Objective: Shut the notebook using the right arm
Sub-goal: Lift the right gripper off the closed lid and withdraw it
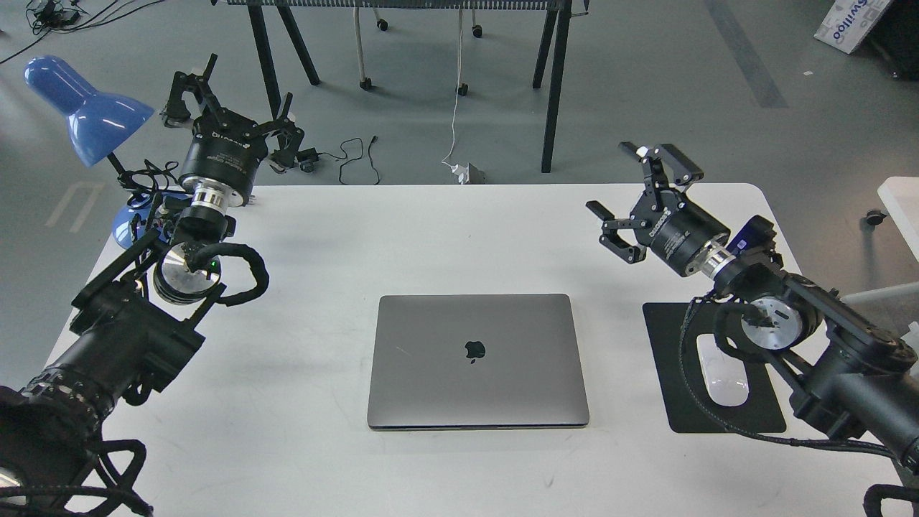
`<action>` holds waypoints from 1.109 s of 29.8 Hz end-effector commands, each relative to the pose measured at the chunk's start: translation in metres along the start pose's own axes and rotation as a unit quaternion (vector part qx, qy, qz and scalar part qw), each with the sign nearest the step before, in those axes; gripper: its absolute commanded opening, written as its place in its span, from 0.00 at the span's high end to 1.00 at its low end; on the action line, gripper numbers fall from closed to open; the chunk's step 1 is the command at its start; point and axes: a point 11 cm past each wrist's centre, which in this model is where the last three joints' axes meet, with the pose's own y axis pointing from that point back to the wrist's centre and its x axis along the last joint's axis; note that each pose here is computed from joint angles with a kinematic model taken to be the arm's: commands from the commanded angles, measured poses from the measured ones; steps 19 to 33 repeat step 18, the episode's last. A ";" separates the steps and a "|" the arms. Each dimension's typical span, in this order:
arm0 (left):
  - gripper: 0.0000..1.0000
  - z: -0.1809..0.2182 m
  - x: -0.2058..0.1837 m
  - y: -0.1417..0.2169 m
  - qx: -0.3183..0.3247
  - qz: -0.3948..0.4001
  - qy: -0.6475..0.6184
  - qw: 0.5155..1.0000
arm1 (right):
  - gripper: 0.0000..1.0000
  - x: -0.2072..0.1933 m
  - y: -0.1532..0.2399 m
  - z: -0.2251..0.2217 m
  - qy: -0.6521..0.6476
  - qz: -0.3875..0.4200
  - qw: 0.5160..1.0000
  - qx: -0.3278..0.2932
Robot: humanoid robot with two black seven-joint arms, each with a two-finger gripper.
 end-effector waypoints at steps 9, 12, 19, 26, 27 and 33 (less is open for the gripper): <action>0.00 -0.004 0.000 0.000 0.013 0.000 0.000 1.000 | 0.00 0.016 -0.025 -0.060 -0.120 0.055 0.983 0.130; 0.00 -0.004 0.000 0.000 0.012 0.000 0.000 1.000 | 0.00 0.021 -0.027 -0.060 -0.118 0.065 0.983 0.121; 0.00 -0.003 0.000 0.000 0.009 0.001 0.001 1.000 | 0.00 0.025 -0.026 -0.057 -0.118 0.071 0.983 0.118; 0.00 -0.003 0.000 0.000 0.009 0.001 0.001 1.000 | 0.00 0.025 -0.026 -0.057 -0.118 0.071 0.983 0.118; 0.00 -0.003 0.000 0.000 0.009 0.001 0.001 1.000 | 0.00 0.025 -0.026 -0.057 -0.118 0.071 0.983 0.118; 0.00 -0.003 0.000 0.000 0.009 0.001 0.001 1.000 | 0.00 0.025 -0.026 -0.057 -0.118 0.071 0.983 0.118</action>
